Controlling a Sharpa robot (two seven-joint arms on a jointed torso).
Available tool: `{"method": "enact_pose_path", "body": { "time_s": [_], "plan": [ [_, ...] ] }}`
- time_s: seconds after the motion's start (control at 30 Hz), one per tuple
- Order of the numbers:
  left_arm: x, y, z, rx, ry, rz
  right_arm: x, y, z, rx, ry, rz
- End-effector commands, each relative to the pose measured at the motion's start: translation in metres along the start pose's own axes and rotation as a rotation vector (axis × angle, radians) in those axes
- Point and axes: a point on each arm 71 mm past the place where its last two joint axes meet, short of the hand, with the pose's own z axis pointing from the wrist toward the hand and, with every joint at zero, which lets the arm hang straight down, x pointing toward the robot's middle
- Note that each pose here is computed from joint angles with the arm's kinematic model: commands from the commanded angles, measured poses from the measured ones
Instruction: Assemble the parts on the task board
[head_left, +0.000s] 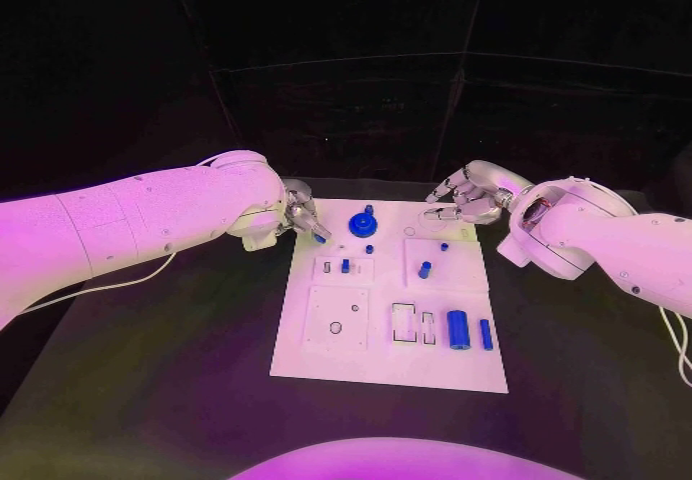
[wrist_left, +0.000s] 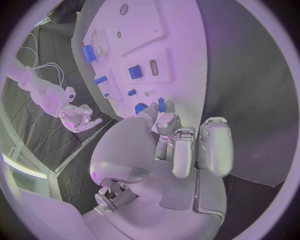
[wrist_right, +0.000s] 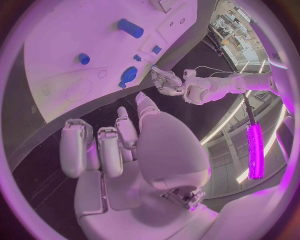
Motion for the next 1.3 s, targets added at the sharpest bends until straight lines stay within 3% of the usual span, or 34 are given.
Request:
{"method": "enact_pose_path", "body": {
  "time_s": [0.03,0.27,0.57,0.93,1.3],
  "plan": [
    [0.0014,-0.0014,-0.0056,0.019,-0.025,-0.05,-0.001,0.0,0.0,-0.002,0.003,-0.004],
    [0.0115,0.0017,-0.0164,0.04,-0.066,-0.06,-0.001,-0.001,0.0,0.002,0.004,-0.005],
    [0.0289,0.0059,-0.0238,0.03,-0.103,-0.06,-0.001,-0.001,0.001,0.002,0.004,-0.005],
    [0.0445,0.0031,-0.0256,0.032,-0.084,0.006,-0.001,-0.001,0.002,0.002,0.006,-0.005],
    [0.0506,0.0022,-0.0253,0.026,-0.049,0.069,0.0,-0.001,0.002,0.001,0.007,-0.005]
  ]
}}
